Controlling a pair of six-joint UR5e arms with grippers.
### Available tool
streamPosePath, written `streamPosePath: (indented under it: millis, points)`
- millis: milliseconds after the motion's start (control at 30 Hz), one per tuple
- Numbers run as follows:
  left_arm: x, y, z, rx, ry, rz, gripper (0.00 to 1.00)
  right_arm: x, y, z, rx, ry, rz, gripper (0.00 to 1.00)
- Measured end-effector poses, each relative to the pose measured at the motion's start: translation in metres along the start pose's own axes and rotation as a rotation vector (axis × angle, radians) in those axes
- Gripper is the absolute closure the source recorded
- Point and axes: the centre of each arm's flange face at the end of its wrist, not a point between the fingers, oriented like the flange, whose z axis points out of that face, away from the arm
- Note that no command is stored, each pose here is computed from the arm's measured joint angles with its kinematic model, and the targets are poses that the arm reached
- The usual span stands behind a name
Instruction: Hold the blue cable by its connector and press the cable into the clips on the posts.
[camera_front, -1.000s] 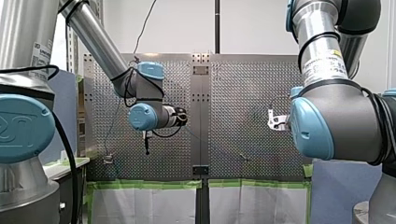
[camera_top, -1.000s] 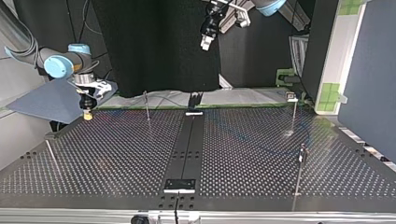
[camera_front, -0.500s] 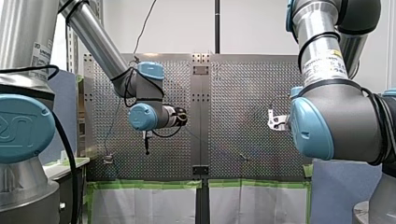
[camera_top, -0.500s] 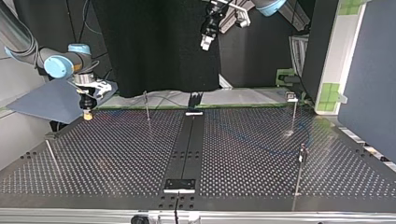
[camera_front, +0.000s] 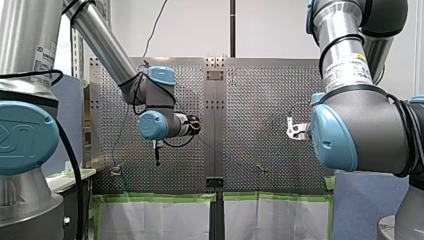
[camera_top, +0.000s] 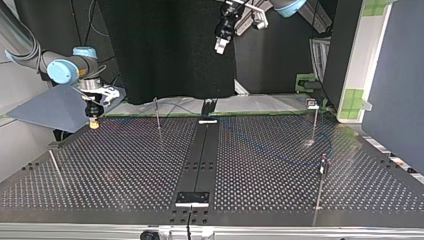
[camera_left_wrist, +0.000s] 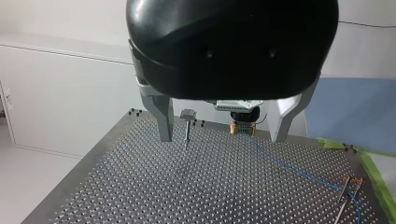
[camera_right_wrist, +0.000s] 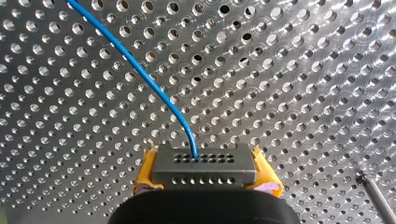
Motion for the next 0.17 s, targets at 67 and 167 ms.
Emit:
streamPosePath:
  millis: [67, 167]
  points:
    - [0.0, 0.0, 0.0, 0.0, 0.0, 0.0, 0.0, 0.0, 0.0, 0.0, 0.0, 0.0, 0.0, 1.0]
    - [0.0, 0.0, 0.0, 0.0, 0.0, 0.0, 0.0, 0.0, 0.0, 0.0, 0.0, 0.0, 0.0, 1.0]
